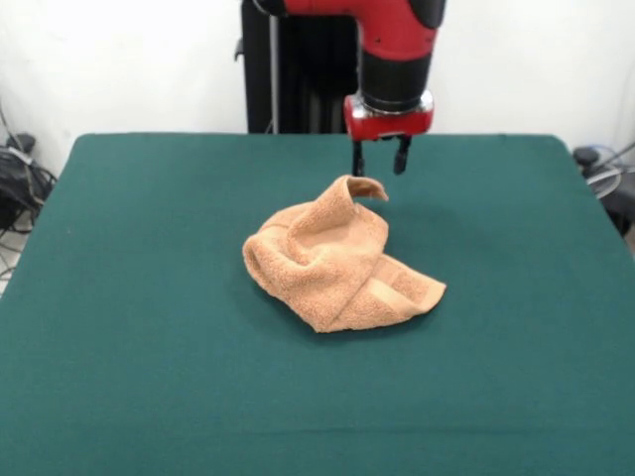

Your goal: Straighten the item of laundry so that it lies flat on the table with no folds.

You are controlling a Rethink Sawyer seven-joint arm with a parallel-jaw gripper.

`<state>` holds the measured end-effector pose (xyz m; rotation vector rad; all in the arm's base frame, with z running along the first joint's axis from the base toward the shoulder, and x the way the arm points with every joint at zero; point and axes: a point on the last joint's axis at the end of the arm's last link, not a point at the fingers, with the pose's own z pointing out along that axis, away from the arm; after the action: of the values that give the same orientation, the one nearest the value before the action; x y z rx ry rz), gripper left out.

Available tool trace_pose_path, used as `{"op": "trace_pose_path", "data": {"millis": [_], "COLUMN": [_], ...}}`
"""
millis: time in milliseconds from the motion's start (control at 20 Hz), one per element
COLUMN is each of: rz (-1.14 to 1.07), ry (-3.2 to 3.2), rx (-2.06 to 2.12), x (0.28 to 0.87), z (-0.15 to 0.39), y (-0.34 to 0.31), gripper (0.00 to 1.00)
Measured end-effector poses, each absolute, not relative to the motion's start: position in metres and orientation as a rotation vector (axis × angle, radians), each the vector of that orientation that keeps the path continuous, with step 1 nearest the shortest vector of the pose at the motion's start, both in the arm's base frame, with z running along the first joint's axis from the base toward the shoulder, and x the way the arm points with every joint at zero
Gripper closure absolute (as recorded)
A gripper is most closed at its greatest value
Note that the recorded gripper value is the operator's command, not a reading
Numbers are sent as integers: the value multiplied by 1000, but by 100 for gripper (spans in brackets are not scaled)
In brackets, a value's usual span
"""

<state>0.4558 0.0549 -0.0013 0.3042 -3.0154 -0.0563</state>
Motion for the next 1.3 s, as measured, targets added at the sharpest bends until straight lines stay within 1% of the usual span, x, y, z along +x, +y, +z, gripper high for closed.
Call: {"op": "trace_pose_path", "data": {"millis": [700,1000,1300], "rz": [-45,-57,-83], "ry": [-3098,-3100,-3058], "rx": [93,48,25], "x": [483,488,482], "z": [68,70,51], "y": [45,45,46], "gripper": [0,0,0]}}
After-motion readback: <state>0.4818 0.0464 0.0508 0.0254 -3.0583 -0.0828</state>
